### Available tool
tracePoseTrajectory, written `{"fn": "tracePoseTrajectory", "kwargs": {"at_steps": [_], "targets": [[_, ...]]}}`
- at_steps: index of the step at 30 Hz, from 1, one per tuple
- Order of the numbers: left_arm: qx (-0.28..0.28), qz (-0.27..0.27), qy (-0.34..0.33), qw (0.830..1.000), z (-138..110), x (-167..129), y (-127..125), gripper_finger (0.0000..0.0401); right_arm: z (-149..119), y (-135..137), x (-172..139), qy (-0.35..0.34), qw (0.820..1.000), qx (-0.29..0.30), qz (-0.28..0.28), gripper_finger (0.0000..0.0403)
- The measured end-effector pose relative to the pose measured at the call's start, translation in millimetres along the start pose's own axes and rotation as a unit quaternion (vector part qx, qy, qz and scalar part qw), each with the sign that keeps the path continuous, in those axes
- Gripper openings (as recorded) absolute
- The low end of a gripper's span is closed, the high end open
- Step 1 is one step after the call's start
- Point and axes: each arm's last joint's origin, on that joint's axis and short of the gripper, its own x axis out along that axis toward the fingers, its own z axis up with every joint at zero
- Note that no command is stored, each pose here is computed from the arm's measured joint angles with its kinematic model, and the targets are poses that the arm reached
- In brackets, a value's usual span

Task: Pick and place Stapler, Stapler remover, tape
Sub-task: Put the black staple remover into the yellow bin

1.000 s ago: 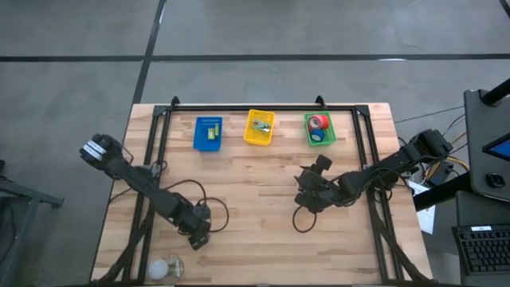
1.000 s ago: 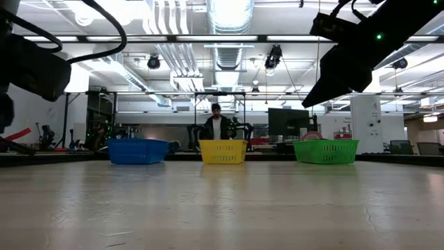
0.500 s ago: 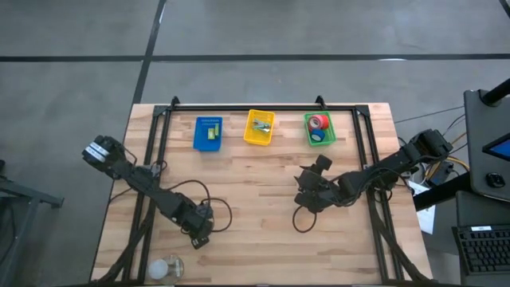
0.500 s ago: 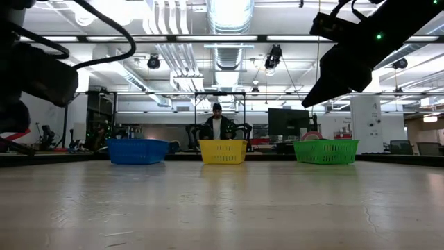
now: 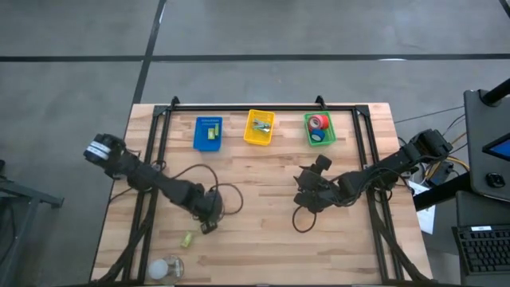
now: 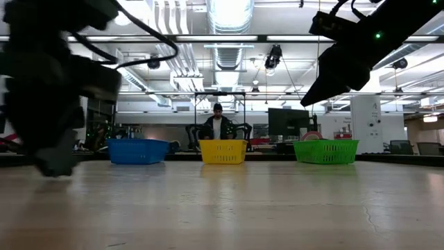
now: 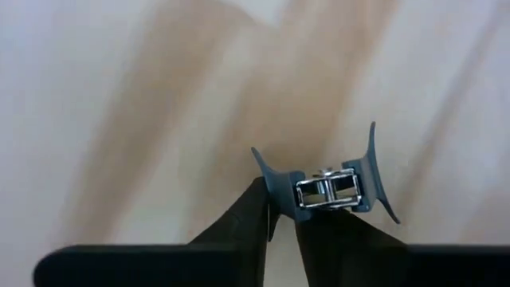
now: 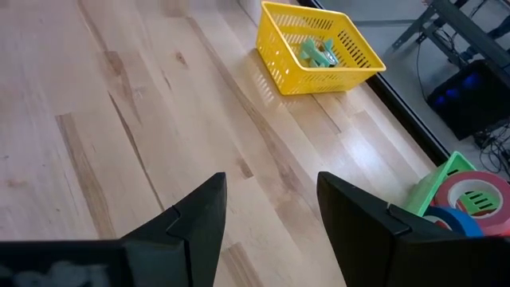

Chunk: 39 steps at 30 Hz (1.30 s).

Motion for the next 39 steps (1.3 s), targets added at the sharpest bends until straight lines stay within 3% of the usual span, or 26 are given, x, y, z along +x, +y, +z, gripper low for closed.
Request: {"fn": "tracePoseTrajectory", "kwargs": {"at_steps": [5,9,16,26,35,39], "targets": [[-0.001,0.029,-0.039,0.999,24.4,-0.4,20.5,0.0047,0.0,0.1,-0.1,0.000,1.000,0.000,0.000,0.0192],[-0.055,0.062,-0.087,0.993,46.1,-2.2,41.4,0.0037,0.0,0.0,0.0,0.000,1.000,0.000,0.000,0.0192],[-0.064,0.024,-0.197,0.978,90.5,-13.8,60.1,0.0050,-0.8,-0.1,0.1,0.001,1.000,-0.003,0.000,0.0192],[-0.080,0.035,-0.269,0.959,136.7,-48.4,83.7,0.0044,-2.9,-0.4,0.8,0.002,1.000,-0.007,-0.001,0.0192],[-0.109,0.044,-0.372,0.921,176.3,-82.6,120.4,0.0045,-2.6,-0.3,0.8,0.001,1.000,-0.005,-0.001,0.0192],[-0.134,0.056,-0.385,0.911,190.7,-83.2,141.7,0.0046,-2.6,-0.2,0.8,0.001,1.000,-0.005,-0.001,0.0192]]}}
